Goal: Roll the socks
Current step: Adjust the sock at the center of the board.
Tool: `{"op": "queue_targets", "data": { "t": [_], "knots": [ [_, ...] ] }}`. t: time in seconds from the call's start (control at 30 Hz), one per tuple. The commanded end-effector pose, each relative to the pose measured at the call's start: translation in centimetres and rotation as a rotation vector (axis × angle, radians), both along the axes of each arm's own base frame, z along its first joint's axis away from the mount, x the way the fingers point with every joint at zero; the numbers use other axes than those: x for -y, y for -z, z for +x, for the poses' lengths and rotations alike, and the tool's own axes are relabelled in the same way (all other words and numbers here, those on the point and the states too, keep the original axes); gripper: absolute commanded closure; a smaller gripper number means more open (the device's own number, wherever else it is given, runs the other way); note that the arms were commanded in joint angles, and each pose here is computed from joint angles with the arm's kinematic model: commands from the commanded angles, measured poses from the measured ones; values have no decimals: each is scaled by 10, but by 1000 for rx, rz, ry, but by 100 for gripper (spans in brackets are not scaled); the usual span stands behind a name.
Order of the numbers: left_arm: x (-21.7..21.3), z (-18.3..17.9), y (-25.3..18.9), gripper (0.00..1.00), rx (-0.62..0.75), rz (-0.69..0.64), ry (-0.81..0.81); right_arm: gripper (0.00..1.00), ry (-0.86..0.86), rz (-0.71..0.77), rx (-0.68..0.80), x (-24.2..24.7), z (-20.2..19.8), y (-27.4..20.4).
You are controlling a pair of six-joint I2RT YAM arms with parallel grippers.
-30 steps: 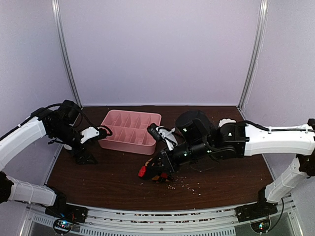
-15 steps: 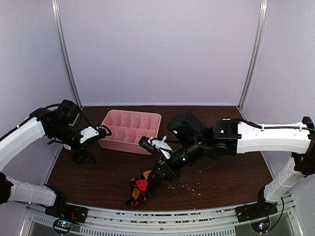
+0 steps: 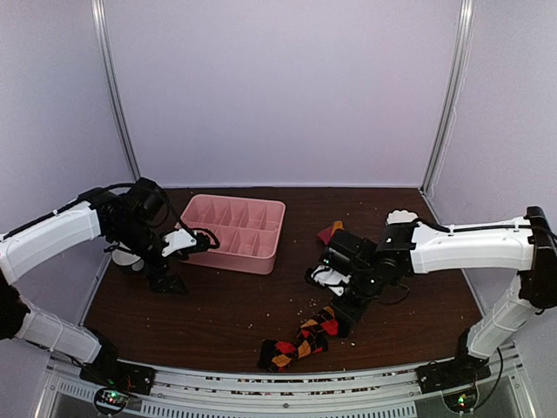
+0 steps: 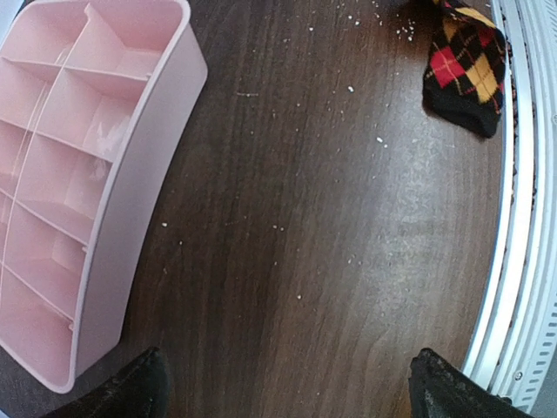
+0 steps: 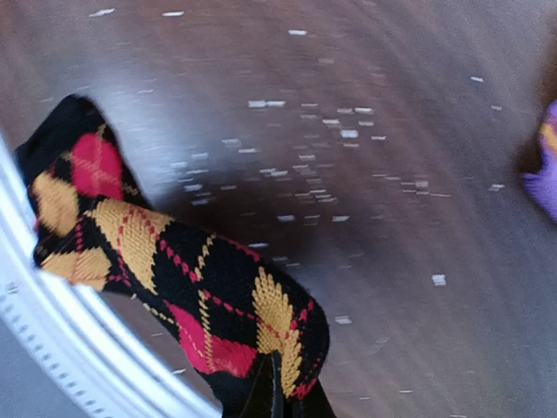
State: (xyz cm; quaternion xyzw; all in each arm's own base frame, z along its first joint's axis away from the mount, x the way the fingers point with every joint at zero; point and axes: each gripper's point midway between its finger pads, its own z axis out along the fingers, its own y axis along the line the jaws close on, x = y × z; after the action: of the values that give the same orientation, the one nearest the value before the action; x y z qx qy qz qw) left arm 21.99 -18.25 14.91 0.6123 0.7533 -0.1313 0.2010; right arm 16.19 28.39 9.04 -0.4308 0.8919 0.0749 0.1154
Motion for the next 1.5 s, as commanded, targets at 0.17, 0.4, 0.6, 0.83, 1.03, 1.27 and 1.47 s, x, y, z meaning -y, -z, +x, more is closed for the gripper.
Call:
{"op": "queue_targets", "data": {
  "t": [0.17, 0.4, 0.6, 0.83, 1.03, 1.27, 1.47],
  "knots": [
    [18, 23, -2, 2, 57, -15, 23, 100, -63, -145, 326, -7, 73, -37],
    [-13, 41, -16, 2, 70, -65, -148, 100, -235, 182, 409, -95, 52, -119],
    [-45, 50, -34, 2, 107, -109, -275, 100, -443, 269, 335, -146, 2, -141],
    [-41, 35, -43, 2, 109, -150, -245, 100, -484, 218, 316, -122, -6, -107],
    [-36, 34, -31, 2, 52, -143, -226, 100, -431, -224, 359, -55, 41, -35],
    [-25, 34, -20, 2, 15, -123, -189, 100, -261, -167, 488, -47, 97, -59],
    [-25, 36, -22, 2, 22, -117, -187, 100, -278, -75, 565, -66, 95, -104]
  ]
}}
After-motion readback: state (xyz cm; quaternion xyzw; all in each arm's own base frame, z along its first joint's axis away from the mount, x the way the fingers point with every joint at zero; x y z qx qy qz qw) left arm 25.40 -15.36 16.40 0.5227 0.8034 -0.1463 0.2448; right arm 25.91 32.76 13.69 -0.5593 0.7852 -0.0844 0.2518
